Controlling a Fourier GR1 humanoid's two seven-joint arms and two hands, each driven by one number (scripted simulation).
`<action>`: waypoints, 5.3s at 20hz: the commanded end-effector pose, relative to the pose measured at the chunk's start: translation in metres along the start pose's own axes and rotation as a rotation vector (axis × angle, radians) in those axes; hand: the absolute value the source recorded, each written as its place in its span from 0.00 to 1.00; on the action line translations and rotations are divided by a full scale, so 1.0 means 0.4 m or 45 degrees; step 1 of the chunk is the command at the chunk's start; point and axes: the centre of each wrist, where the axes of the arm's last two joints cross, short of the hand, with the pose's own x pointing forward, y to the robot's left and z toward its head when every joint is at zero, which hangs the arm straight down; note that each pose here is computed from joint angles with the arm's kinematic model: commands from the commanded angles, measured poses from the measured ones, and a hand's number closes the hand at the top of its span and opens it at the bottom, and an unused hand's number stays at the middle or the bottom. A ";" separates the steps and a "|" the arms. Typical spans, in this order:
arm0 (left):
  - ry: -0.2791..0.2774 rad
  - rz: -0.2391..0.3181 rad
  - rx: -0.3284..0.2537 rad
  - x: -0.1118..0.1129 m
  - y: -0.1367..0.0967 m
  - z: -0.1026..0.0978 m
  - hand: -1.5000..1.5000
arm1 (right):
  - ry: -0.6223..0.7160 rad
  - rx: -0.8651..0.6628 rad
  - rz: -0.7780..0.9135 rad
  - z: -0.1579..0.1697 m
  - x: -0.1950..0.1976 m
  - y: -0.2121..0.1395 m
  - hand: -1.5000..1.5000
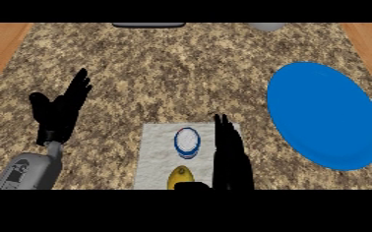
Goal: Pick the can from the placemat and place it in the plate
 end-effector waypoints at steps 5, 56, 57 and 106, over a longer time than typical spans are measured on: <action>-0.016 -0.010 -0.009 0.000 -0.005 0.020 0.50 | 0.146 0.103 0.060 -0.054 0.043 -0.001 0.00; 0.001 0.004 0.029 -0.015 0.011 0.026 0.50 | -0.924 -0.405 0.203 0.051 -0.130 -0.347 1.00; 0.010 0.002 0.031 -0.010 0.042 0.015 0.50 | -0.893 -0.429 0.169 0.038 -0.168 -0.347 1.00; 0.012 -0.003 0.024 -0.045 -0.026 0.014 0.50 | -0.750 0.158 -0.819 -0.386 -0.557 -0.708 0.00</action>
